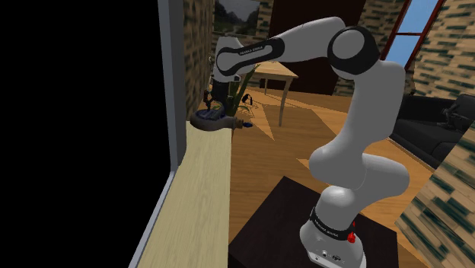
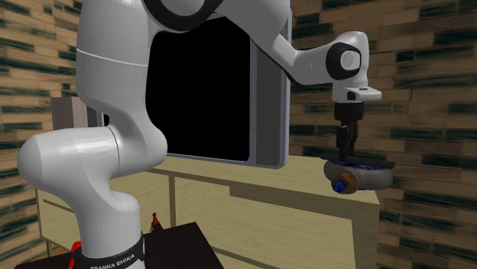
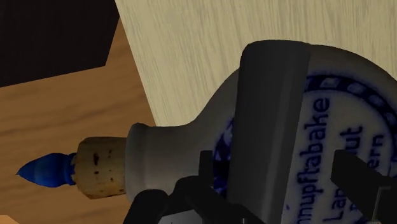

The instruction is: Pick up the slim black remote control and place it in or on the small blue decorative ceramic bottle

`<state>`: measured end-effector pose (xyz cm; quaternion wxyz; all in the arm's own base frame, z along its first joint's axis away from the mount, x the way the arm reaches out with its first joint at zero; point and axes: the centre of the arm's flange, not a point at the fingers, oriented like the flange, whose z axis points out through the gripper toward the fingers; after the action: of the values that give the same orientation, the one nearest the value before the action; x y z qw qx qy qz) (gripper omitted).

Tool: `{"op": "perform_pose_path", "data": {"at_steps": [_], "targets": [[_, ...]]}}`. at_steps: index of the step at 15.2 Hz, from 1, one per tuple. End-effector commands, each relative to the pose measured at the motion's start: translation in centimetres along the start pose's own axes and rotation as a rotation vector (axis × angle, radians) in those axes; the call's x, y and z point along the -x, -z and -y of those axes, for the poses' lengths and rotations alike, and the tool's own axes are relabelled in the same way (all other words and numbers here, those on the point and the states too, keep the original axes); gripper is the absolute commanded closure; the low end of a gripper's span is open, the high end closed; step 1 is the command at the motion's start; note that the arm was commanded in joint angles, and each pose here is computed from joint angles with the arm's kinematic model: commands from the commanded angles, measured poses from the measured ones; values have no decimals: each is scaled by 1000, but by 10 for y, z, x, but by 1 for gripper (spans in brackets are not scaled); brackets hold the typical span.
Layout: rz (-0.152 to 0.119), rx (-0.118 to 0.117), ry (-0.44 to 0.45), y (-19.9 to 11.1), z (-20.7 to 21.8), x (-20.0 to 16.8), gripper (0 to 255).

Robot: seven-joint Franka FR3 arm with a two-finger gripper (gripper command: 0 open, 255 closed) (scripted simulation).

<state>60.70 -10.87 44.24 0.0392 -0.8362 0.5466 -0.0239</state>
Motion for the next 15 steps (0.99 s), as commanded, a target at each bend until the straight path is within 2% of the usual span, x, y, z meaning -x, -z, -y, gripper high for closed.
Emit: {"op": "perform_pose_path", "data": {"at_steps": [1,3,7,15], "targets": [[3,3,-1,-2,0,-1,0],[3,3,-1,-2,-3,-2,0],[3,3,-1,48,-3,-2,0],[3,3,-1,48,-3,-2,0]]}}
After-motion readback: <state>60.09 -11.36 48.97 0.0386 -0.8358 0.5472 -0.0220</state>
